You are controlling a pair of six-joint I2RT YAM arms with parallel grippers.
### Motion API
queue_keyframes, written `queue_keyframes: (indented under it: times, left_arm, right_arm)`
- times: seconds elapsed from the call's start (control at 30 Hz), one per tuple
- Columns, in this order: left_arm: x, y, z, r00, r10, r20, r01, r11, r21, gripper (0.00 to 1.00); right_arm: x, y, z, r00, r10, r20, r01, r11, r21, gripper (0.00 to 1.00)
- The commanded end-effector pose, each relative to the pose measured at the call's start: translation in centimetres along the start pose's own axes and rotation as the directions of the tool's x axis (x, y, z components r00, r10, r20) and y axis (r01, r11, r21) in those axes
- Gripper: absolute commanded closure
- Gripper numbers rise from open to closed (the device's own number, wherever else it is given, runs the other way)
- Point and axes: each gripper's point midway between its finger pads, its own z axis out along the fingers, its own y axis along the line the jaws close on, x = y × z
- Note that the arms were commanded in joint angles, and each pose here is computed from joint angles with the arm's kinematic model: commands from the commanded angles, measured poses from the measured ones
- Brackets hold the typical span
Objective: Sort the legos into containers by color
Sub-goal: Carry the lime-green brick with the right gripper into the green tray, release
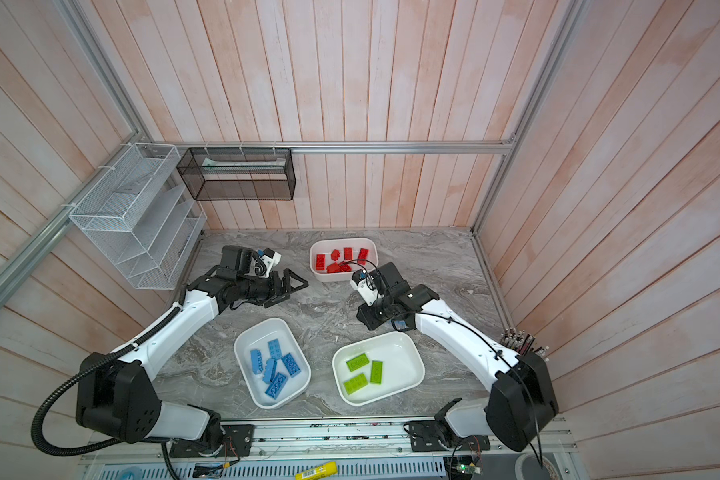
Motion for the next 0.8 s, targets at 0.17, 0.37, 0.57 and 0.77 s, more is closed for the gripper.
queue_keyframes:
  times: [0.17, 0.37, 0.57, 0.77]
  left_arm:
    - [-0.7, -1.0, -0.3, 1.0, 0.023, 0.006, -0.023, 0.999, 0.035, 0.0]
    - [-0.7, -1.9, -0.8, 1.0, 0.015, 0.015, -0.016, 0.998, 0.066, 0.0]
    - [-0.3, -1.8, -0.9, 1.0, 0.014, 0.004, -0.014, 0.998, 0.062, 0.0]
    - [0.0, -1.6, -1.0, 1.0, 0.011, 0.002, -0.011, 0.999, 0.052, 0.0]
  right_arm:
    - [8.2, 3.7, -0.2, 0.873, -0.44, -0.209, 0.395, 0.891, -0.225, 0.71]
    - [11.1, 3.1, 2.3, 0.818, -0.52, -0.245, 0.479, 0.852, -0.211, 0.71]
    - [11.8, 4.1, 4.8, 0.805, -0.55, -0.222, 0.496, 0.829, -0.256, 0.7]
    - [10.8, 3.9, 6.1, 0.808, -0.545, -0.224, 0.504, 0.836, -0.215, 0.52]
